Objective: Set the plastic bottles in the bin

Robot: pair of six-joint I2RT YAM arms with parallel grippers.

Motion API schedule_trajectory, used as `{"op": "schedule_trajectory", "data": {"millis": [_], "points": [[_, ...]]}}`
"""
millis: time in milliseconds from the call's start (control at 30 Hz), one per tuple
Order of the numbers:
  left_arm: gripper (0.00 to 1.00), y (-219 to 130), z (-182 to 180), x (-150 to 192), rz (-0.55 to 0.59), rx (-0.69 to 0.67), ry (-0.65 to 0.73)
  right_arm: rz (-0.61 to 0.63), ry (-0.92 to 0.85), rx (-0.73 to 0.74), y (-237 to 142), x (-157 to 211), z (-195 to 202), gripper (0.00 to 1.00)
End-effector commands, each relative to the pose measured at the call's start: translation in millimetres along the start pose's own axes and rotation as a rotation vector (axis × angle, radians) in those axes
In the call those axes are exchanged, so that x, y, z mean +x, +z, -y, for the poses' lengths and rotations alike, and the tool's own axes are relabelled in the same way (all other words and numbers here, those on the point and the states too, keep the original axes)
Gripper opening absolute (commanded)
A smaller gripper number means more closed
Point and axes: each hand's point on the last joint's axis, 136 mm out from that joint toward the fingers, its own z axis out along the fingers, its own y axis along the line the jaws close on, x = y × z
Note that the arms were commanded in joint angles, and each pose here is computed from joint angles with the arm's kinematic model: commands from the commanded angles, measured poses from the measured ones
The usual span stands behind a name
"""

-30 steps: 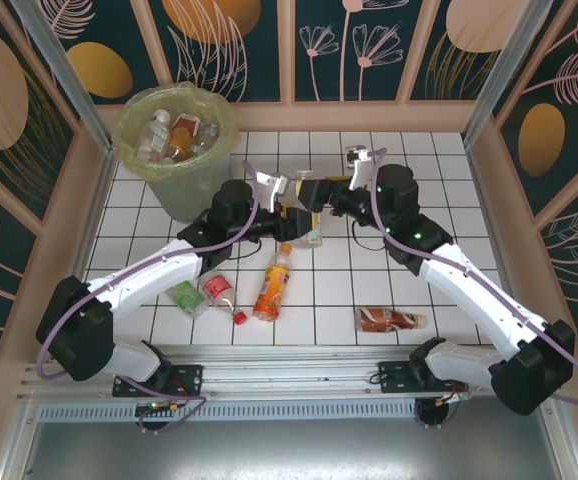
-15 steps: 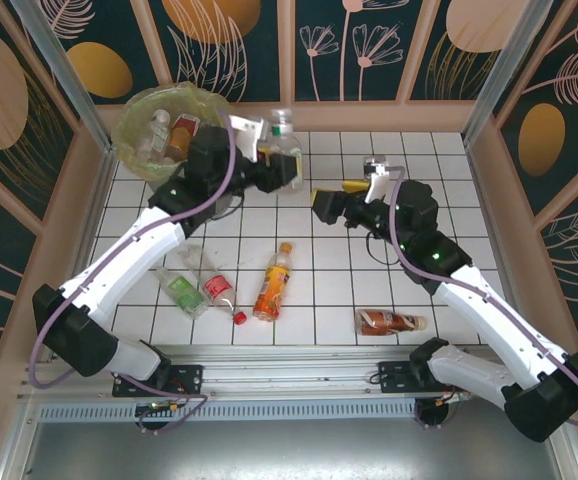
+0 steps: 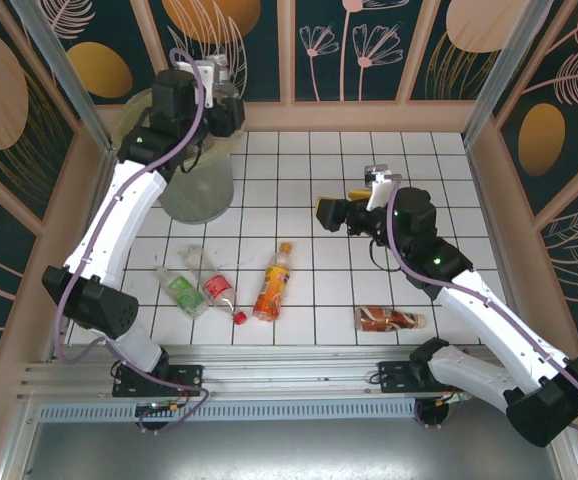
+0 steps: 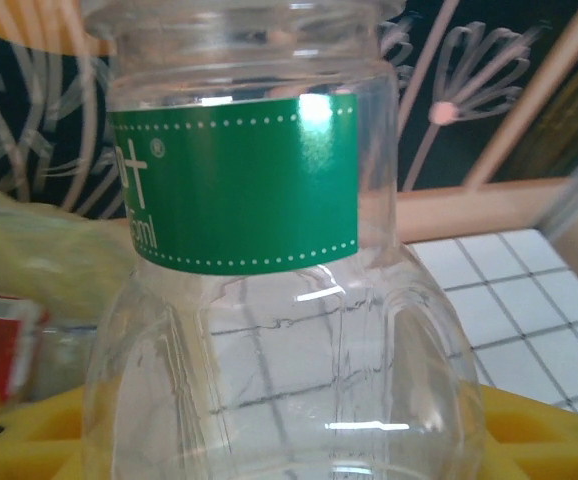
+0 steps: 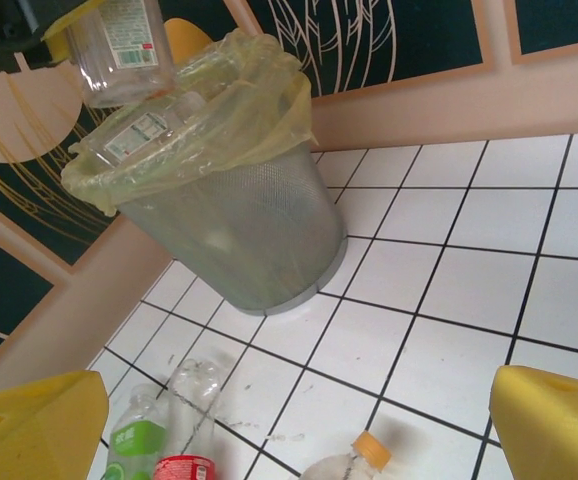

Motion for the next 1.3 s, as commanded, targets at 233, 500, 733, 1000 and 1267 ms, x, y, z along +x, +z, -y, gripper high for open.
{"op": "schedule_trajectory", "data": {"millis": [233, 500, 733, 1000, 1267], "points": [[0.57, 16.2, -93.3, 18.7, -0.168, -0.318, 0.041, 0.003, -0.016, 0.050, -4.9, 2.7, 10.9, 0.98], [0.58, 29.6, -119.4, 49.7, -0.268, -0.415, 0.048, -0.007, -0.003, 0.061, -4.1, 6.5, 15.7, 0.98], [0.59, 26.7, -147.7, 66.4, -0.313, -0.551, 0.081, -0.016, 0.010, 0.071, -3.7, 13.9, 20.7, 0.98], [0.64, 28.6, -150.5, 81.1, -0.364, -0.556, 0.078, -0.013, 0.018, 0.093, -4.8, 14.4, 25.3, 0.98], [0.79, 29.3, -144.8, 75.0, -0.343, -0.526, 0.053, -0.014, 0.042, 0.110, -9.3, 18.0, 29.5, 0.98]]}}
